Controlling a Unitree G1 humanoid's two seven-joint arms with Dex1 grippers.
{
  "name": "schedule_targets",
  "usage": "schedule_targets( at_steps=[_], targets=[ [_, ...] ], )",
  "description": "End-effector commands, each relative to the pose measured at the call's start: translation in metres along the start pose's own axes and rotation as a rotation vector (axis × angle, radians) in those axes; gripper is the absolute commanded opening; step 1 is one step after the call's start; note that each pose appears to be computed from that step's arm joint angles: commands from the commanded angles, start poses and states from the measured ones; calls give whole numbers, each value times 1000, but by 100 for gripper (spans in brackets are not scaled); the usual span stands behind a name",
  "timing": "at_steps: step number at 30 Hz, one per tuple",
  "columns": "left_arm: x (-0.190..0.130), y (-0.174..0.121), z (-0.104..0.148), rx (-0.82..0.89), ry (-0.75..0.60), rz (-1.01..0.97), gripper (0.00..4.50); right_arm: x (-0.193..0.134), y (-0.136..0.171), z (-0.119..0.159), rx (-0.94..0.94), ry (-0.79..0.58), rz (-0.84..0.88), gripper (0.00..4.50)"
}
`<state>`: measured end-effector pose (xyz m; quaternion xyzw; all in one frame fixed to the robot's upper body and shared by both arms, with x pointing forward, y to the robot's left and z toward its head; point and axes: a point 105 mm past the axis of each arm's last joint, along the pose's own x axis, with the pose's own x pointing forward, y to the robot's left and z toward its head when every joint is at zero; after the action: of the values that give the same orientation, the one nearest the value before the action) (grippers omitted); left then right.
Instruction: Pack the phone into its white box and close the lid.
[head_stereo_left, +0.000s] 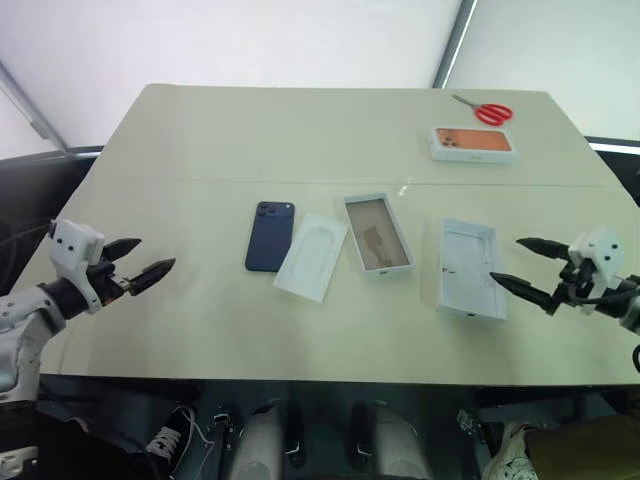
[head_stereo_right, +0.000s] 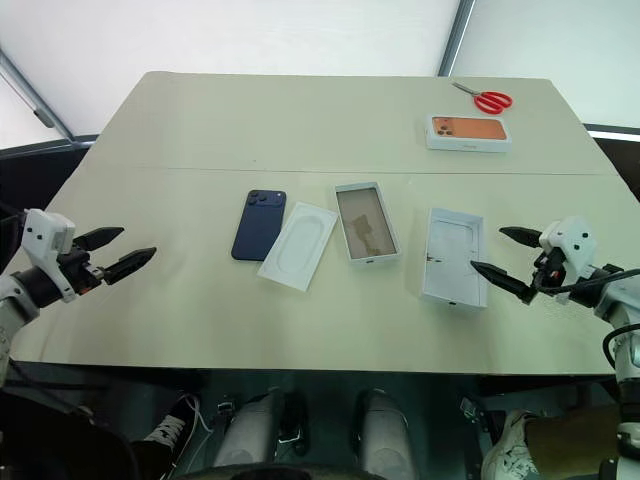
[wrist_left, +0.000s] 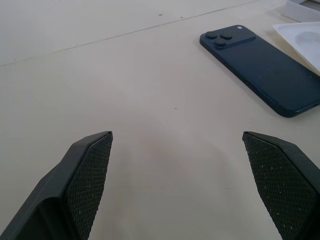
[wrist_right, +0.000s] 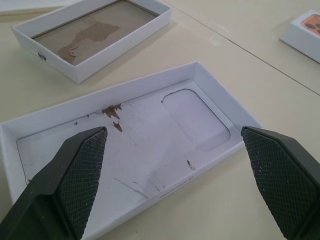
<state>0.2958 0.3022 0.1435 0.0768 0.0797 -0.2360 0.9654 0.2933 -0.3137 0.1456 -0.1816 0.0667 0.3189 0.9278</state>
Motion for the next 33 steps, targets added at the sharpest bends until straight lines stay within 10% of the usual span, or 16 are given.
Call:
schedule_targets(
  at_steps=[1, 33],
  targets=[
    [1, -1, 17, 27, -58, -7, 438, 0, -7, 16, -34, -52, -27, 448],
    [24, -47, 23, -181, 7, -204, 438, 21, 5, 32, -110, -68, 67, 448]
  ],
)
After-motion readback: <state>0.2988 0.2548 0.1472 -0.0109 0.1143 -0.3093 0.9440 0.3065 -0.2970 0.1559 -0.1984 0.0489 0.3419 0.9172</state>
